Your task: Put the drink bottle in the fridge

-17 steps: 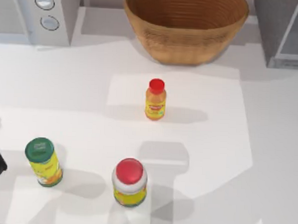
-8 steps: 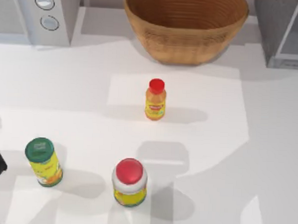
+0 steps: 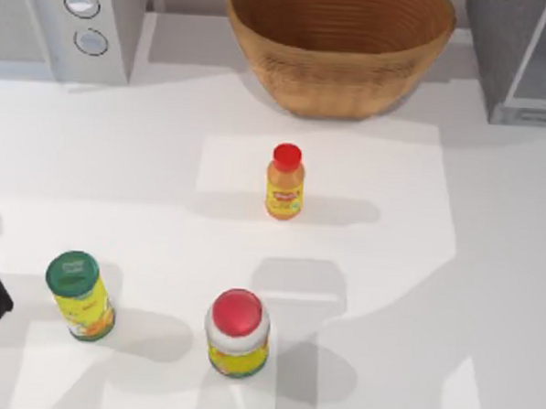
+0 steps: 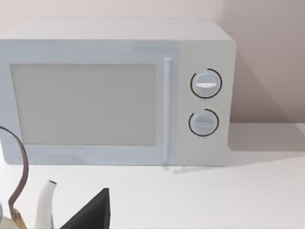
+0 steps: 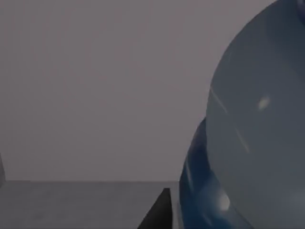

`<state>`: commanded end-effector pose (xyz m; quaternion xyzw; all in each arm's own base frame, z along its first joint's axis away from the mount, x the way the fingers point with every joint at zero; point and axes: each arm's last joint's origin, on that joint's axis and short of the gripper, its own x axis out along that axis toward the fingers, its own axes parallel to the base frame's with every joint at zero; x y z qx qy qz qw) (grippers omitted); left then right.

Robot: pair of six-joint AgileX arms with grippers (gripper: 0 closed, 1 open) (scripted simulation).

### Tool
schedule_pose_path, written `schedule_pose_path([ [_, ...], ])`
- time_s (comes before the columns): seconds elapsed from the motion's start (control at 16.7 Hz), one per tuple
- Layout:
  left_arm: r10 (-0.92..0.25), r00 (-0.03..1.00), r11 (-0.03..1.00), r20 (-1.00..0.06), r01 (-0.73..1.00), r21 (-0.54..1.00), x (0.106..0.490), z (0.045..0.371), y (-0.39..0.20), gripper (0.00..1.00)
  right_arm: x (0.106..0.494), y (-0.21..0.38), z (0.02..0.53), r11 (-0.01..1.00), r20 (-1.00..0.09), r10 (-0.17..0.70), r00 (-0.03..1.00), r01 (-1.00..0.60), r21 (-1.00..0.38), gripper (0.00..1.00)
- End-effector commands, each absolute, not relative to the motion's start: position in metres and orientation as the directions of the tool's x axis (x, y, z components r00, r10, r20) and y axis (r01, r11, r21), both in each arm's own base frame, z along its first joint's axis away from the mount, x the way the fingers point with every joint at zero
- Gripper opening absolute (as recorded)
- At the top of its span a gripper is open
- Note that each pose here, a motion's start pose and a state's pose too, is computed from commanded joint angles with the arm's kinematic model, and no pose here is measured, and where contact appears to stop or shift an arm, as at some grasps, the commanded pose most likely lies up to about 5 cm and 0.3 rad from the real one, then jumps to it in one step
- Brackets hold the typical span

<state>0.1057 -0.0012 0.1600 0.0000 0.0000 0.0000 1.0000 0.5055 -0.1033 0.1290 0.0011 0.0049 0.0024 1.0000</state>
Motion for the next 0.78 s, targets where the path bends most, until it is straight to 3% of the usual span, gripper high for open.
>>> schedule_pose_path([
  [0.48,0.000,1.000,1.000,0.000,0.000,0.000,0.1057,0.1600,-0.0012,1.00,0.5055,-0.1033,0.1290,1.000,-0.010,0.005,1.000,-0.005,0.002,0.98],
  [0.78,0.000,1.000,1.000,0.000,0.000,0.000,0.1057,0.1600,-0.0012,1.00,0.5055,-0.1033,0.1290,1.000,-0.010,0.005,1.000,-0.005,0.002,1.00],
])
